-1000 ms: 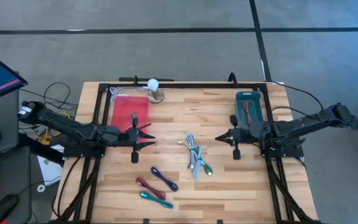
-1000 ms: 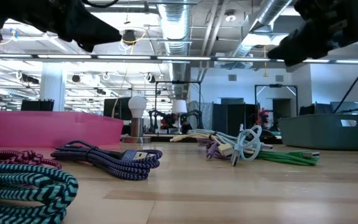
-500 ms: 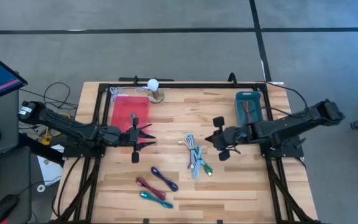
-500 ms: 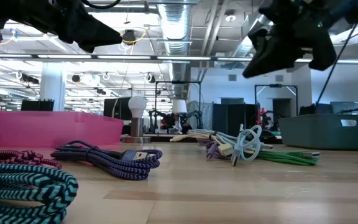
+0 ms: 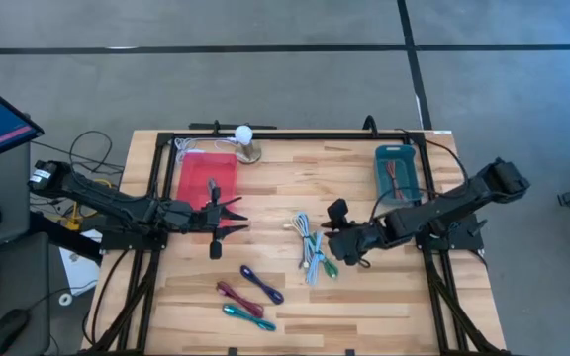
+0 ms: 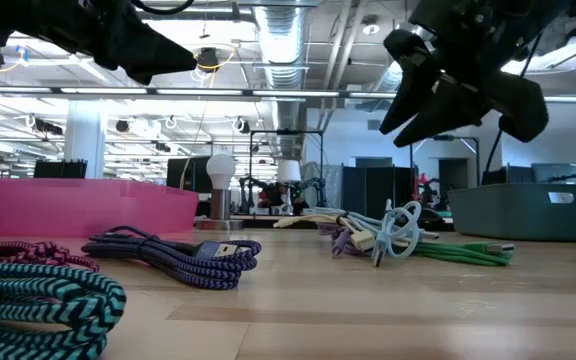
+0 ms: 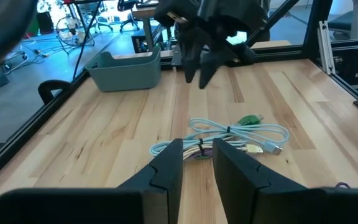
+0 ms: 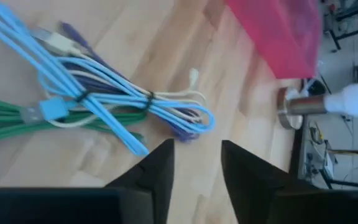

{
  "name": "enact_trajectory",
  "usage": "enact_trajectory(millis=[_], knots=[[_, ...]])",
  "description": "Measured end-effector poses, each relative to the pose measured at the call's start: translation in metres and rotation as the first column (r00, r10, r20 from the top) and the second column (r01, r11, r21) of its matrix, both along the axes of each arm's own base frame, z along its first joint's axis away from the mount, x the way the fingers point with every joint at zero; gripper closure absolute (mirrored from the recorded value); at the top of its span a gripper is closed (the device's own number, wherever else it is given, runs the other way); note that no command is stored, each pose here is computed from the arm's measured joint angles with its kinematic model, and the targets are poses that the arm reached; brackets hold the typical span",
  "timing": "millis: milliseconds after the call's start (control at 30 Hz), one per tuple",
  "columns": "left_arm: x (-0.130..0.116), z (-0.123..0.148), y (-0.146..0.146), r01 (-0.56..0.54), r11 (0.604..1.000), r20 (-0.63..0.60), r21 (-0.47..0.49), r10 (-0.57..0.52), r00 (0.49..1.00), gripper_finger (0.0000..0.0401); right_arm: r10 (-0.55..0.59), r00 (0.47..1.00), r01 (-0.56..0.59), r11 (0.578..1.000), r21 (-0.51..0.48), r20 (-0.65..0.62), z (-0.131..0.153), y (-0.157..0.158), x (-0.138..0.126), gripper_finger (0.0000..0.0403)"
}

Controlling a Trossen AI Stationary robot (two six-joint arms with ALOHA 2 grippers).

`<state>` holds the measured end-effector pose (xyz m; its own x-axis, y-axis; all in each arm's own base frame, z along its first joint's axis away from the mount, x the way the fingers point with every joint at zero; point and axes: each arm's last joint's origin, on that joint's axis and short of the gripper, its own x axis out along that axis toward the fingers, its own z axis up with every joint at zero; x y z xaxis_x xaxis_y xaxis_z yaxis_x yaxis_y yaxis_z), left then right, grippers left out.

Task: Pick & Place USB Port
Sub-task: Put the right light blue charger cable into the blue bin

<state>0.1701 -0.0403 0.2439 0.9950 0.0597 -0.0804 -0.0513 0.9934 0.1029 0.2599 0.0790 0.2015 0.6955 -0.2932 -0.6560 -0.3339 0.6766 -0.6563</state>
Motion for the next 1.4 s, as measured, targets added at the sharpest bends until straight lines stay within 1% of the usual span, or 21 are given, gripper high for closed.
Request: enact_trajectory(millis=[267, 400, 533, 800, 1133, 1300, 1400], knots=[[0.000, 0.000, 0.000, 0.000, 1.000, 0.000, 0.000, 0.000, 1.000, 0.0314, 0.049, 0.994, -0.052, 0.998, -0.033, -0.095, -0.026, 0.017, 0.006, 0.0227], [0.000, 0.000, 0.000, 0.000, 1.000, 0.000, 0.000, 0.000, 1.000, 0.0314, 0.070, 0.988, -0.077, 0.996, -0.046, -0.141, -0.039, 0.024, 0.007, 0.0217], [0.000, 0.000, 0.000, 0.000, 1.000, 0.000, 0.000, 0.000, 1.000, 0.0314, 0.071, 0.984, -0.082, 0.995, -0.060, -0.165, -0.050, 0.027, 0.009, 0.0214], [0.000, 0.000, 0.000, 0.000, 1.000, -0.001, 0.000, 0.000, 1.000, 0.0314, 0.036, 0.991, -0.044, 0.997, -0.057, -0.129, -0.063, 0.023, 0.022, 0.0223], [0.000, 0.000, 0.000, 0.000, 1.000, -0.001, 0.000, 0.000, 1.000, 0.0314, -0.004, 0.992, -0.003, 0.999, -0.052, -0.126, -0.063, 0.012, 0.026, 0.0255], [0.000, 0.000, 0.000, 0.000, 1.000, -0.001, 0.000, 0.000, 1.000, 0.0314, -0.002, 0.991, 0.001, 1.000, -0.009, -0.136, -0.064, 0.007, 0.028, 0.0273], [0.000, 0.000, 0.000, 0.000, 1.000, -0.001, 0.000, 0.000, 1.000, 0.0314, -0.028, 0.991, 0.031, 0.999, 0.018, -0.129, -0.064, 0.005, 0.029, 0.0280]])
